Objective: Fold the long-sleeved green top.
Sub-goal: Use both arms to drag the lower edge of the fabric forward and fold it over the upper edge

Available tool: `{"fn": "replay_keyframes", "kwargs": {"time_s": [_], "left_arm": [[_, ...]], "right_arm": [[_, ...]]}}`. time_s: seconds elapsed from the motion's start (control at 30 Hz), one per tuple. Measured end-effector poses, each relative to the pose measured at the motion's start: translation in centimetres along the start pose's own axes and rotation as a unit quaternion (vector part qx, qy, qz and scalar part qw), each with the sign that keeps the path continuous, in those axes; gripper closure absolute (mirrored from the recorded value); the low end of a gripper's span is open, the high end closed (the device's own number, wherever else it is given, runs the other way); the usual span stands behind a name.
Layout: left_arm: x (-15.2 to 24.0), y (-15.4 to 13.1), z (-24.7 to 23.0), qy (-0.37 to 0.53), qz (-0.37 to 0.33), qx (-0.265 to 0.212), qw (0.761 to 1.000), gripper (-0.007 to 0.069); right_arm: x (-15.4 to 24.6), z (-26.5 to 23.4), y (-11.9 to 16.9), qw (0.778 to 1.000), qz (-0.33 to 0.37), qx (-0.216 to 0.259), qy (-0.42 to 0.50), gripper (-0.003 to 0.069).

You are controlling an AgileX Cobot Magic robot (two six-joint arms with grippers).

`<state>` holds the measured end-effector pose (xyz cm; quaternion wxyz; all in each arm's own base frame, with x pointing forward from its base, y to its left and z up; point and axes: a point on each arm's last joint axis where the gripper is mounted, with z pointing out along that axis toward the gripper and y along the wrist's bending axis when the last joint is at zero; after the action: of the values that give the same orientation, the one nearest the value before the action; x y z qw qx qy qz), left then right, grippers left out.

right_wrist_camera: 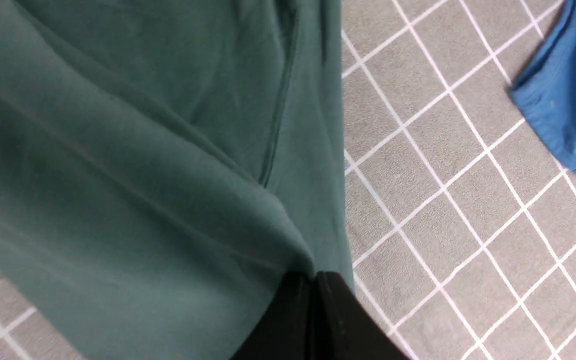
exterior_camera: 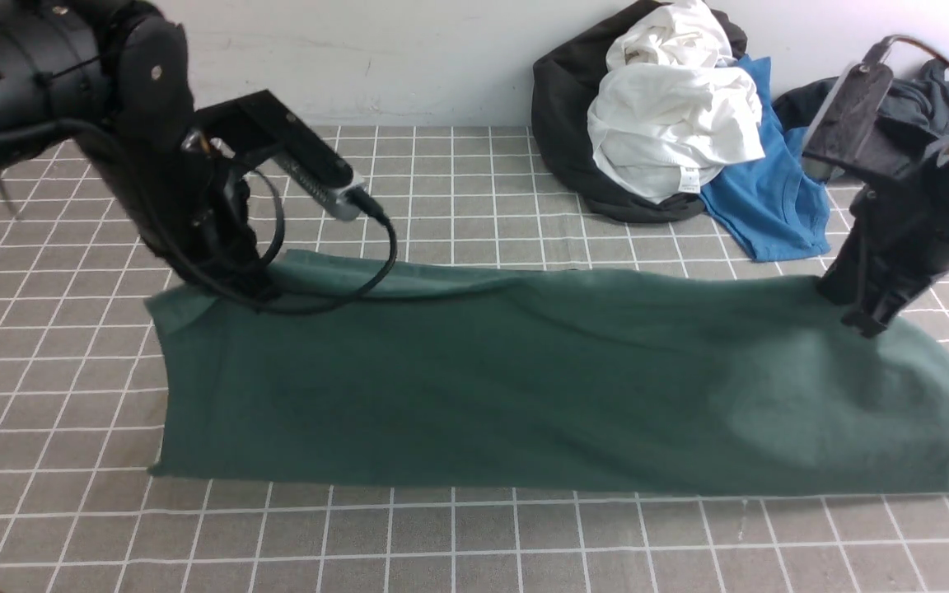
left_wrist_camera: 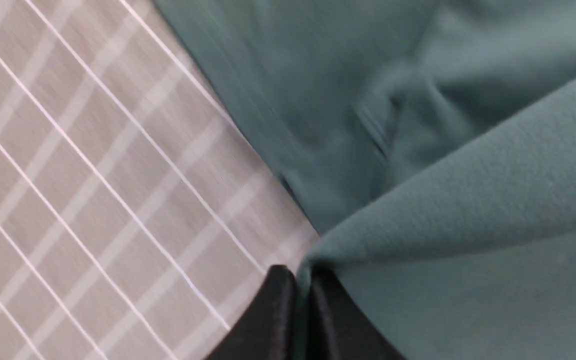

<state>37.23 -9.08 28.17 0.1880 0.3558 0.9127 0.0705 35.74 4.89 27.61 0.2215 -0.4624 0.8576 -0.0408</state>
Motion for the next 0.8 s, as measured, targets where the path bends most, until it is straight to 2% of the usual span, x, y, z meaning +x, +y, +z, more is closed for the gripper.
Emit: {"fn": "replay_keyframes", "kwargs": {"time_s": [0.2, 0.43, 0.6, 0.7, 0.8], "left_arm": [[-4.4, 2.3, 4.4, -0.007, 0.012, -0.020, 1.000, 0.0619], [-6.4, 3.2, 8.2, -0.018, 0.006, -0.043, 0.999, 0.0597], [-6.8, 3.7, 10.0, -0.042, -0.017, -0.052, 0.998, 0.0536], [-6.3, 4.3, 10.9, -0.041, -0.059, -0.053, 0.996, 0.0454], [-5.8, 5.1, 11.0, -0.038, -0.112, -0.056, 0.991, 0.0349]], "right_arm": [[-0.1, 5.2, -2.0, 0.999, 0.037, -0.023, 0.031, 0.0664], [0.8, 9.0, -3.5, 0.994, 0.101, 0.008, 0.035, 0.0663], [1.4, 10.0, -4.5, 0.985, 0.165, 0.037, 0.020, 0.0632], [1.6, 9.9, -5.2, 0.978, 0.200, 0.058, 0.006, 0.0552], [1.7, 9.3, -5.6, 0.965, 0.252, 0.069, 0.000, 0.0433]]}}
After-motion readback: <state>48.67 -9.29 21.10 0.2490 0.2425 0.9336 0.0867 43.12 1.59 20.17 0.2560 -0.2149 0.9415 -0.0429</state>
